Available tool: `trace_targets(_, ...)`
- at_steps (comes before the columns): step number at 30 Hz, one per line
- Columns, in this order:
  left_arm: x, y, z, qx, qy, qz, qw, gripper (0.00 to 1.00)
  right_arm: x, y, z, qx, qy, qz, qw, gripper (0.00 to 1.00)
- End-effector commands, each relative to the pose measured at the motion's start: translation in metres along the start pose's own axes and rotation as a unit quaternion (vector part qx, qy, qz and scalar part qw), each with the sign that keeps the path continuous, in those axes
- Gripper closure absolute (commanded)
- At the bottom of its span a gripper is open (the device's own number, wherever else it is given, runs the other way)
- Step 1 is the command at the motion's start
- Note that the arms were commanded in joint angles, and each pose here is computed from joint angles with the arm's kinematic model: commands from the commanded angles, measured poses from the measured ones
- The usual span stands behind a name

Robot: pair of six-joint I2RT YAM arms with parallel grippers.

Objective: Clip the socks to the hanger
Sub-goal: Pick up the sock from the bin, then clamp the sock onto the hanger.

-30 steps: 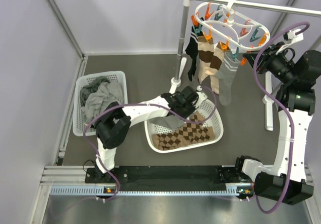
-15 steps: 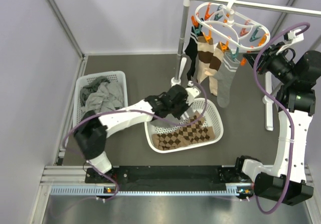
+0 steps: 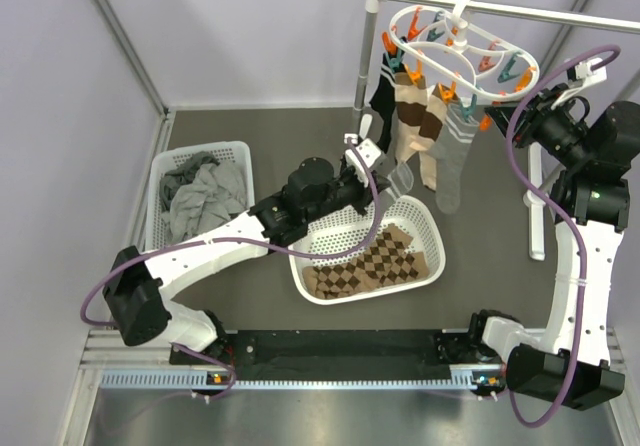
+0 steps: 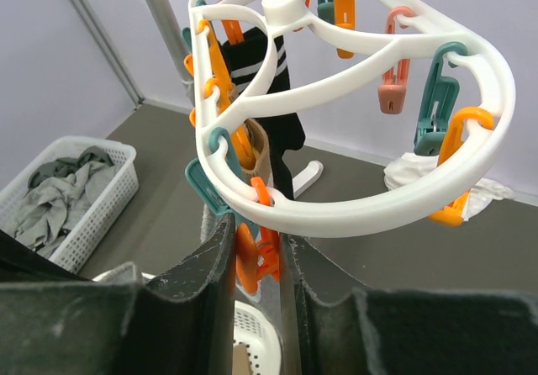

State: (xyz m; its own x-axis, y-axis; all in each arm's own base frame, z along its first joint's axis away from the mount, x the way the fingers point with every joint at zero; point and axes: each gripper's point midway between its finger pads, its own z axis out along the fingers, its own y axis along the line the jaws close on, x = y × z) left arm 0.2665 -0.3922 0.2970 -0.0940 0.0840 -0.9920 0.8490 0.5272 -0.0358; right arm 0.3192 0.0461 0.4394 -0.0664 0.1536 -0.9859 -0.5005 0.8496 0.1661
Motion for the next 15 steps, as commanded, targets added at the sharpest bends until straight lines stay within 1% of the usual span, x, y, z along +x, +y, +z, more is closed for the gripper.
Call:
trace_targets(1, -0.083, -0.012, 0.000, 0.032, -0.139, 0.000, 0.990, 1.00, -0.021, 0.012, -0.007, -0.014, -0.022, -0.016, 1.000, 1.00)
trace_targets(3, -0.094, -0.014, 0.002, 0.038, -0.160, -0.010, 0.986, 1.00, -0.021, 0.014, -0.006, -0.020, -0.023, -0.012, 0.999, 1.00)
trace_targets(4, -0.110, -0.015, 0.001, 0.040, -0.187, -0.010, 0.982, 1.00, -0.021, 0.015, -0.007, -0.021, -0.024, -0.009, 0.999, 1.00)
trace_targets(6, -0.116, -0.017, 0.008, 0.046, -0.199, -0.020, 0.979, 1.00, -0.024, 0.017, -0.007, -0.023, -0.027, -0.008, 0.999, 1.00)
trace_targets(7, -0.131, -0.019, 0.007, 0.051, -0.219, -0.021, 0.974, 1.00, -0.024, 0.017, -0.007, -0.024, -0.028, -0.005, 0.999, 1.00)
trace_targets(13, -0.149, -0.027, 0.027, 0.071, -0.253, -0.041, 0.964, 1.00, -0.031, 0.021, -0.008, -0.026, -0.035, 0.004, 0.999, 1.00)
trace_targets(15, -0.148, -0.030, 0.033, 0.078, -0.257, -0.048, 0.962, 1.00, -0.032, 0.021, -0.008, -0.026, -0.036, 0.007, 0.999, 1.00)
